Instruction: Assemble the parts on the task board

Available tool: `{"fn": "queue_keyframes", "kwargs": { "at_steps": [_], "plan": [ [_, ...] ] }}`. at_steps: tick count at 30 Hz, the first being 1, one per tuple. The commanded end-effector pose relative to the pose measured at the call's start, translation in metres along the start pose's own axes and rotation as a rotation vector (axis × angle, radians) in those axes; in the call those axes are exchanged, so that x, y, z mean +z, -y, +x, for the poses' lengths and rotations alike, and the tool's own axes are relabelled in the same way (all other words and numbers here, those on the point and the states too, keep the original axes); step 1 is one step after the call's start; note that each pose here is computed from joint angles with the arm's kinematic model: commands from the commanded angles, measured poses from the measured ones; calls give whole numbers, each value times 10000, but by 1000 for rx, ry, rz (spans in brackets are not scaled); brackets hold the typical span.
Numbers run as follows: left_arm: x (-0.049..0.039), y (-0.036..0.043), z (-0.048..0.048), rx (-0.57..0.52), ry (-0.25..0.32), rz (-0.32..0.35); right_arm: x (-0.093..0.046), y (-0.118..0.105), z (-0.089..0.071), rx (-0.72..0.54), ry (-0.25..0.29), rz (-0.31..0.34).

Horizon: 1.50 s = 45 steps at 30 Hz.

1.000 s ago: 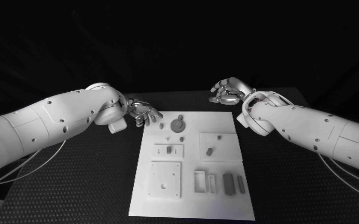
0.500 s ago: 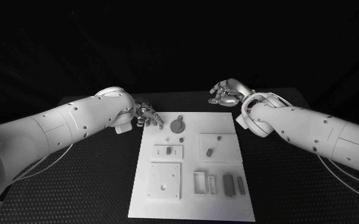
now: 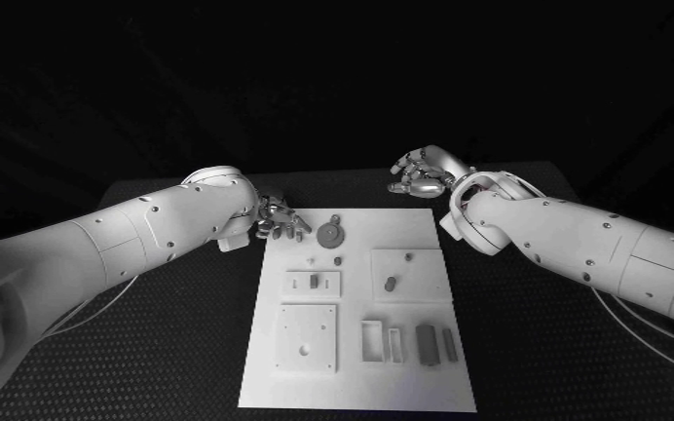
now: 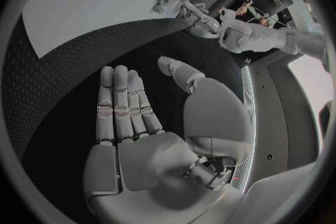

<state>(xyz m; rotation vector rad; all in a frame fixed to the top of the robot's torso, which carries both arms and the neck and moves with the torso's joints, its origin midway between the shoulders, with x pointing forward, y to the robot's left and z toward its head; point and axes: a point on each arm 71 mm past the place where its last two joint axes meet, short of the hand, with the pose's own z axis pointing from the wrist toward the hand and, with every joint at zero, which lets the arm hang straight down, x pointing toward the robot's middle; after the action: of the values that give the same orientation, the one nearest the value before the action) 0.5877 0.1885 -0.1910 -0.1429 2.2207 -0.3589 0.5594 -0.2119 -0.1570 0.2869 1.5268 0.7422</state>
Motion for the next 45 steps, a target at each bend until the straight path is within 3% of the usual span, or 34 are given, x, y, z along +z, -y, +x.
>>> {"fn": "queue_keyframes", "kwargs": {
  "at_steps": [1,12,24,32,45],
  "plan": [
    [3,24,23,28,-27,4,1,-17,13,0,-8,-13],
    [19,59,23,22,-28,11,6,-34,27,1,-11,-17],
    [22,41,10,5,-26,15,7,-39,33,0,-14,-17],
    [20,54,34,-27,-54,29,9,-43,36,0,-14,-18],
    [6,0,27,-106,-37,16,8,-42,34,0,-11,-18]
  ]
}}
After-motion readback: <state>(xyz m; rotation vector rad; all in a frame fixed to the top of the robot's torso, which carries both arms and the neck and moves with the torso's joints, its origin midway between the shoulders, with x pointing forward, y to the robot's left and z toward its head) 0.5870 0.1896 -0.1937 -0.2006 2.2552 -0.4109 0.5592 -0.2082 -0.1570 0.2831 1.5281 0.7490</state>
